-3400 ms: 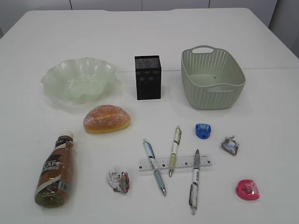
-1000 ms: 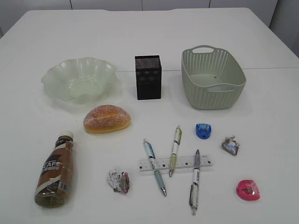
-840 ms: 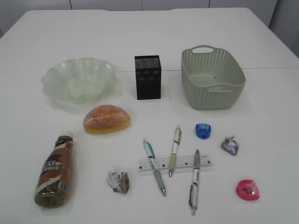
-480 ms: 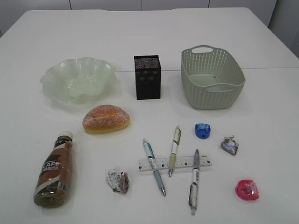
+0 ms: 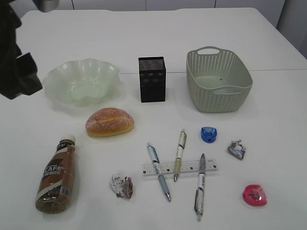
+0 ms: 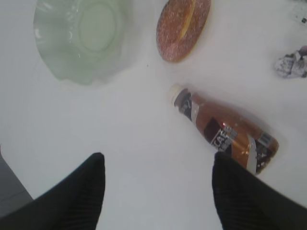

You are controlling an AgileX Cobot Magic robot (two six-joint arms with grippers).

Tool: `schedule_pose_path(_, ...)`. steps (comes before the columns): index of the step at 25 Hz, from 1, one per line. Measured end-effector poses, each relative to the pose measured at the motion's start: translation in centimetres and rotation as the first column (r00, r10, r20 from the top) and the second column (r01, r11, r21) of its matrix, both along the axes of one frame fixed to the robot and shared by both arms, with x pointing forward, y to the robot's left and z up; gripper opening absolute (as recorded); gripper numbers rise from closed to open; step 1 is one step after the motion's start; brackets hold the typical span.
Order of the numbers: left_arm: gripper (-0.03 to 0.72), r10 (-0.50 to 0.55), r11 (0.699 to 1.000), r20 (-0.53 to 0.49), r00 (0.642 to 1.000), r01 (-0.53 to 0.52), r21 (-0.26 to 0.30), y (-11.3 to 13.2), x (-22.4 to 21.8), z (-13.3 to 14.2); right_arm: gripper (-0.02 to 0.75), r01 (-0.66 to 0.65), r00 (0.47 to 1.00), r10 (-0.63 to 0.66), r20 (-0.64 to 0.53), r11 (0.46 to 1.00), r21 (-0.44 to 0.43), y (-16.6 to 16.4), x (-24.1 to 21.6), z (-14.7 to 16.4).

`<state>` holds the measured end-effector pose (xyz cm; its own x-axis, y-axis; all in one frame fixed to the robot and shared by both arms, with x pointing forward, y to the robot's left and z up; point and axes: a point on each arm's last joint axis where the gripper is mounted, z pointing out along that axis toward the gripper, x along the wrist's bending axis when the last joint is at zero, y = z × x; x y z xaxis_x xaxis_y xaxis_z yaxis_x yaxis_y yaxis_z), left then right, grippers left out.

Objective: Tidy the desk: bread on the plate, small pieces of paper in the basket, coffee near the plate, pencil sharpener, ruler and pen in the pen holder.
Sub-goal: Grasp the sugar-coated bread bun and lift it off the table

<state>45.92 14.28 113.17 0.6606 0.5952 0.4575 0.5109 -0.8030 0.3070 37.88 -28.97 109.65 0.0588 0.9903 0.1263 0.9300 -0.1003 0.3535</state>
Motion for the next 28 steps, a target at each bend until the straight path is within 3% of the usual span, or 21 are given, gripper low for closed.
schedule_pose_path(5,0.506,-0.044,0.996,0.017,0.999,0.046,-0.071,-1.5,0.9,-0.8,0.574,0.023,1.000,-0.024,0.013,1.000,0.010,0.0,0.4,0.6)
schedule_pose_path(12,0.506,-0.036,0.981,-0.141,0.989,0.008,-0.196,-2.4,-0.4,-1.4,0.574,0.024,0.998,-0.026,0.050,0.999,0.036,0.2,0.5,1.7)
schedule_pose_path(16,0.506,-0.006,0.982,-0.227,0.974,-0.037,-0.184,-2.2,-1.1,-1.7,0.574,0.050,0.998,-0.050,0.042,0.999,0.002,-0.2,0.7,1.6)
schedule_pose_path(21,0.505,0.012,0.986,-0.241,0.971,-0.051,-0.156,-2.0,-1.2,-1.8,0.574,0.109,0.994,-0.108,0.014,0.992,-0.068,-0.9,1.4,1.1)
schedule_pose_path(24,0.504,0.014,0.987,-0.236,0.972,-0.050,-0.151,-1.9,-1.1,-1.8,0.575,0.133,0.991,-0.134,-0.024,0.990,-0.054,-0.9,2.1,0.5)
schedule_pose_path(28,0.505,0.024,0.994,-0.196,0.980,-0.045,-0.104,-1.5,-0.8,-1.7,0.575,0.140,0.984,-0.141,-0.108,0.990,-0.009,-0.4,3.8,-0.7)
